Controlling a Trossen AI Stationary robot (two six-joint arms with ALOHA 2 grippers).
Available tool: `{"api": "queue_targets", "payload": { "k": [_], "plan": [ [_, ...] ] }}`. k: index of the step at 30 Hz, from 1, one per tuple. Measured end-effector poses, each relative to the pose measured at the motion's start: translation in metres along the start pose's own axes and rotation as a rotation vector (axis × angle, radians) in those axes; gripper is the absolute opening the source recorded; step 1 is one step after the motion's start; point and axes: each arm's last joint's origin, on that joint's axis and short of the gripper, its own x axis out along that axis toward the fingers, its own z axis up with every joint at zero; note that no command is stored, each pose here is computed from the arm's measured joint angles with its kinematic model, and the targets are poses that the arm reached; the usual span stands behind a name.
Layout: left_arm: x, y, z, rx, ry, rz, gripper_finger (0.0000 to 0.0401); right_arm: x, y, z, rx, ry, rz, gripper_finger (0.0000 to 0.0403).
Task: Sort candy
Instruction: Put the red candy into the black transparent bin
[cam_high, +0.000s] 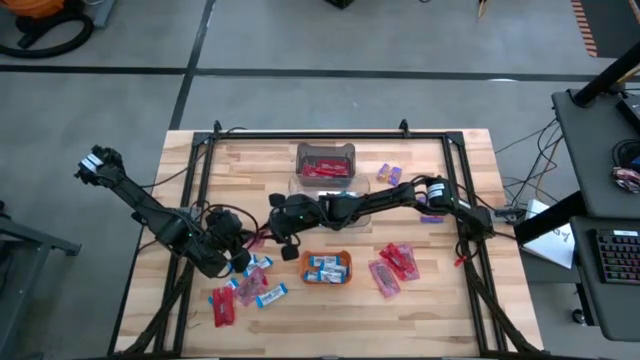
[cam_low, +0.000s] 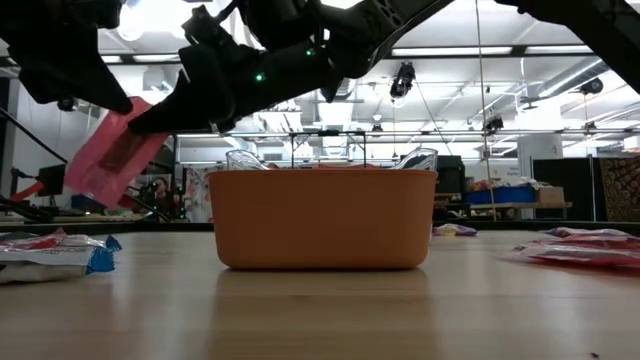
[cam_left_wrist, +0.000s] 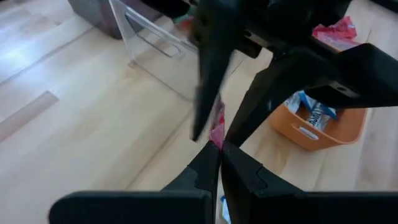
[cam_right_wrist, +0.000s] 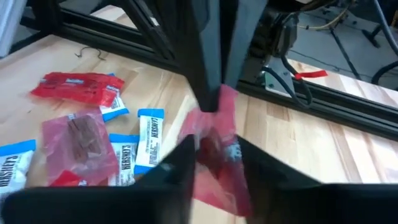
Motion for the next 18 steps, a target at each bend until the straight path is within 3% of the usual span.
{"api": "queue_targets", "payload": {
  "k": [3, 8, 13, 18],
  "plan": [
    [0.0, 0.0, 0.001, -0.009, -0.032, 0.014, 0.0, -0.001, 0.0, 0.002, -0.003, -0.006, 0.007, 0.0024],
    [-0.001, 0.001, 0.002, -0.016, -0.035, 0.007, 0.0021, -0.003, -0.001, 0.001, 0.001, 0.011, 0.009, 0.0014],
    [-0.009, 0.007, 0.007, -0.018, -0.032, -0.028, 0.0076, -0.014, -0.009, 0.01, -0.003, 0.036, 0.0, 0.0011],
    [-0.019, 0.015, 0.013, -0.003, -0.051, -0.069, 0.0124, -0.036, -0.027, 0.026, -0.044, 0.105, -0.142, 0.0011]
  ]
}}
